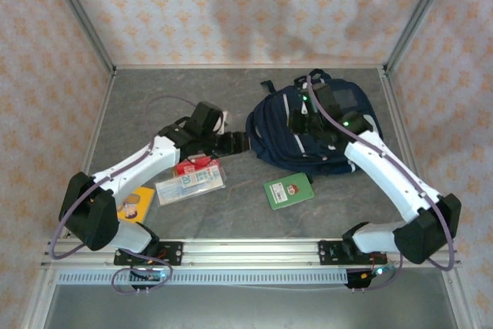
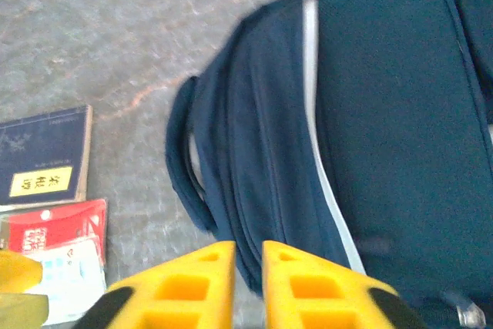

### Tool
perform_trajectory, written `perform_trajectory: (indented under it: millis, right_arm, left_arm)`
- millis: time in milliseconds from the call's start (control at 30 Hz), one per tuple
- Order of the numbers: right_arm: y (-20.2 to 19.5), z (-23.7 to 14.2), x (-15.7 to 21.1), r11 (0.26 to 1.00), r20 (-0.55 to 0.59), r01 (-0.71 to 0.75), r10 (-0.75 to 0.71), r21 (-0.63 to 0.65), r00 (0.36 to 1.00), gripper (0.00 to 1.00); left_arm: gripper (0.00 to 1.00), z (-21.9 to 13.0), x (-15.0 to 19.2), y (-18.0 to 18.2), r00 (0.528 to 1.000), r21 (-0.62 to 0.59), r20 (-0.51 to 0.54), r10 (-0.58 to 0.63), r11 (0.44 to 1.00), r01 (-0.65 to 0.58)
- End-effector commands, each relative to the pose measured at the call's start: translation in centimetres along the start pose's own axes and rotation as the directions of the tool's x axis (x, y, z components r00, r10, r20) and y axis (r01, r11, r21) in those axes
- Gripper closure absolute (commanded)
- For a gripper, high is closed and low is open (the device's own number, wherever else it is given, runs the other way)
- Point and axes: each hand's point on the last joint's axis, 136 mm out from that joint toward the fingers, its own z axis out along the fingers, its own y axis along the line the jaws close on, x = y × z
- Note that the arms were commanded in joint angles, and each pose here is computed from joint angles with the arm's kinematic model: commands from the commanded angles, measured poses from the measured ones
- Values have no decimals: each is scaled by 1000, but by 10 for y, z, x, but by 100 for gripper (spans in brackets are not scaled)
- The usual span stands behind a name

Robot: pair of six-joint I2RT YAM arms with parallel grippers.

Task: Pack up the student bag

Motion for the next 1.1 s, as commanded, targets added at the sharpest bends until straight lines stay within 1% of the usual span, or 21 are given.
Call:
perform_trajectory:
  millis: [0,33,100,133,200,233,367,533,733,867,1067]
  right_arm:
    - [-41,10,91,984,-245,-8,53,180,968,84]
    - [-48,13,105,979,-249,-50,99,197,963,82]
    - [-62,18,127,961,-271,-109,179,255,946,81]
    - [-65,21,136,955,-290,-120,200,269,936,77]
    - [-74,29,149,943,-314,-113,214,312,925,63]
    - [-78,35,155,941,-322,-109,217,321,922,58]
    - [-86,55,175,937,-371,-161,275,311,887,48]
    - [-86,72,193,929,-423,-232,341,288,840,46]
    - [-78,79,214,936,-489,-262,348,237,800,45]
    - [-67,73,226,935,-531,-295,355,197,769,45]
    - [-41,52,250,940,-612,-321,324,120,721,46]
  left_arm:
    - [30,8,37,5,992,-59,-101,76,995,-82]
    - [30,12,44,3,990,-57,-121,79,995,-86]
    - [30,21,54,3,986,-60,-150,76,995,-86]
    - [30,26,59,2,983,-61,-165,75,994,-86]
    - [30,36,67,2,977,-62,-197,75,994,-89]
    - [31,41,71,1,974,-61,-215,75,994,-90]
    - [32,54,83,-1,961,-59,-265,73,994,-92]
    - [32,62,92,3,953,-73,-294,67,993,-92]
    - [33,65,98,11,949,-90,-310,52,992,-83]
    - [33,68,102,18,945,-108,-324,43,991,-82]
    - [34,73,110,30,936,-147,-351,20,986,-76]
